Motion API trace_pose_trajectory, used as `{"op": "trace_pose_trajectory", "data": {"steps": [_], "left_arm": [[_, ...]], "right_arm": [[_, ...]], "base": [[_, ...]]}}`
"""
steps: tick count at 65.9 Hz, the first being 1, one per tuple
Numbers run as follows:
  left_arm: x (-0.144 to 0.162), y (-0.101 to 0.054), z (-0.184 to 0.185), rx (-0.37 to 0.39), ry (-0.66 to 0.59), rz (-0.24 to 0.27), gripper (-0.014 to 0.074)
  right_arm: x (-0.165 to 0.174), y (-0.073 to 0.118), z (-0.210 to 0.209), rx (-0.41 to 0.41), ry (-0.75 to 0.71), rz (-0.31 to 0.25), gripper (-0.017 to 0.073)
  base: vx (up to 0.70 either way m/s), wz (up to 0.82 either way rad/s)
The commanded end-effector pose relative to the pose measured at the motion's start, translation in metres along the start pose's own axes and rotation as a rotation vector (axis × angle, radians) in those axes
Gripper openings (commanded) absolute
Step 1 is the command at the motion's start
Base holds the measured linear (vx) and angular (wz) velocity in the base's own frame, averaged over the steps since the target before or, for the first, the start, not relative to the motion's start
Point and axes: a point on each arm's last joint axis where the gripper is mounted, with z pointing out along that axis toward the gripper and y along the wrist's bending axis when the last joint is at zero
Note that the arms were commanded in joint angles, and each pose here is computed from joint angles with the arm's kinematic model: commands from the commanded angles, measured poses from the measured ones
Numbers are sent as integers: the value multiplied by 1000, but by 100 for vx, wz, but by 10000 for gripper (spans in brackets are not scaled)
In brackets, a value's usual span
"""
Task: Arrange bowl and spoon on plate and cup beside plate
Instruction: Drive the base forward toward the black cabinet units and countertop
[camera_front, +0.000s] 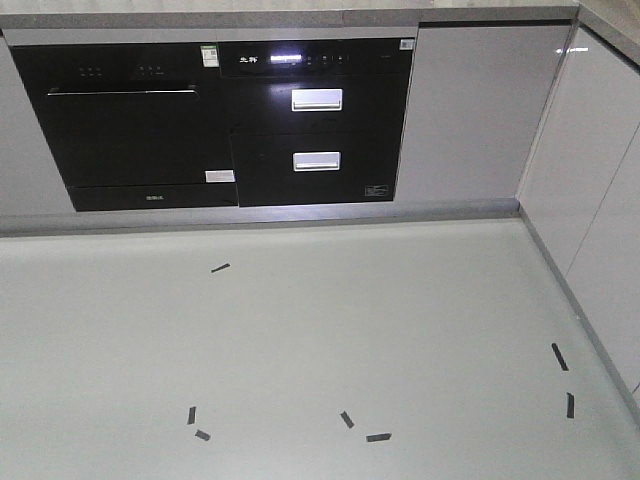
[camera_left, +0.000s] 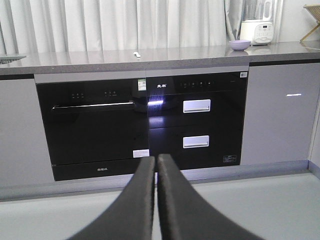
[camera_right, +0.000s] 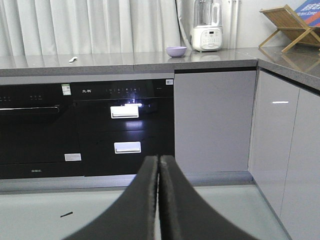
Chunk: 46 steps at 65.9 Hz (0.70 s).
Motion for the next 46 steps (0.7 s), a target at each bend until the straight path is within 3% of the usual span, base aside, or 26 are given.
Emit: {"op": "trace_pose_trajectory", "data": {"steps": [1,46], "left_arm": [[4,0,2,4,-30,-7,-6],[4,0,2,4,-30,-7,-6]], "right_arm": [[-2,1,-1,-7,-74,-9,-5],[-2,1,-1,-7,-74,-9,-5]], "base": [[9,-2],[9,-3]]}}
